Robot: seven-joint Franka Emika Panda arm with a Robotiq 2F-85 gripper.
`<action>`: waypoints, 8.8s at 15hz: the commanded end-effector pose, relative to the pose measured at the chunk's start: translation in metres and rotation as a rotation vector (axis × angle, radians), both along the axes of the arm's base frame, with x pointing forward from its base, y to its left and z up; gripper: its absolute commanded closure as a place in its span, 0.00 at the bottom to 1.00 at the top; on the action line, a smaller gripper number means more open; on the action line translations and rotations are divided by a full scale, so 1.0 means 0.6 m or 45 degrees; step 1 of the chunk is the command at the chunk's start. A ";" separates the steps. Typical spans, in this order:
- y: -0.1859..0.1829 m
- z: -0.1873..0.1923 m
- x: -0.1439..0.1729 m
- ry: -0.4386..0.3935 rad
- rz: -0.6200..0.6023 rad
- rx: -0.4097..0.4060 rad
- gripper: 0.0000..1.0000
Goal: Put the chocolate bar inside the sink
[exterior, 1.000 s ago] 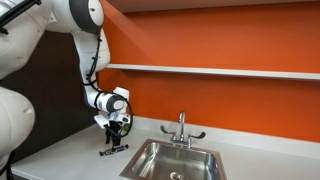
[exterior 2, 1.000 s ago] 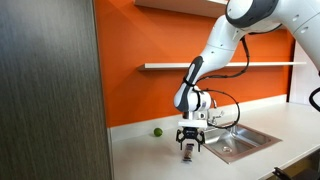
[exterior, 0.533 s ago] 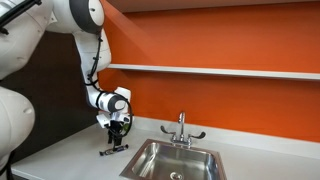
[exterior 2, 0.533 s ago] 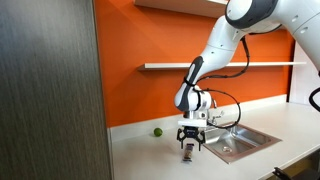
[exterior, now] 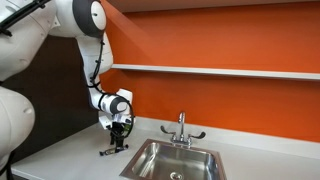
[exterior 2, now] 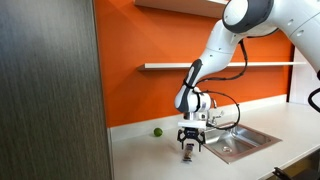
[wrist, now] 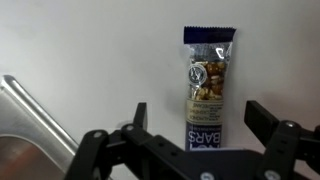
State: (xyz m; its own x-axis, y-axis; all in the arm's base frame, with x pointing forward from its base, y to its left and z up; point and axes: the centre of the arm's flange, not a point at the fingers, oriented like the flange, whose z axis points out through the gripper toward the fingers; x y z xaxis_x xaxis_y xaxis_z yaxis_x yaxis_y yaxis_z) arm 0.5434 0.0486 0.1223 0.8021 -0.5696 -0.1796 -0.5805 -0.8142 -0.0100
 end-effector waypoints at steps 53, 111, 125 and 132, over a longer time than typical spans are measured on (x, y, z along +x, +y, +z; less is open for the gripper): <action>-0.159 0.050 -0.012 0.029 0.351 -0.049 0.89; -0.458 -0.186 0.078 0.050 0.226 0.084 0.00; -0.436 -0.116 0.065 0.010 0.224 0.036 0.00; -0.407 -0.065 0.046 0.004 0.239 0.006 0.00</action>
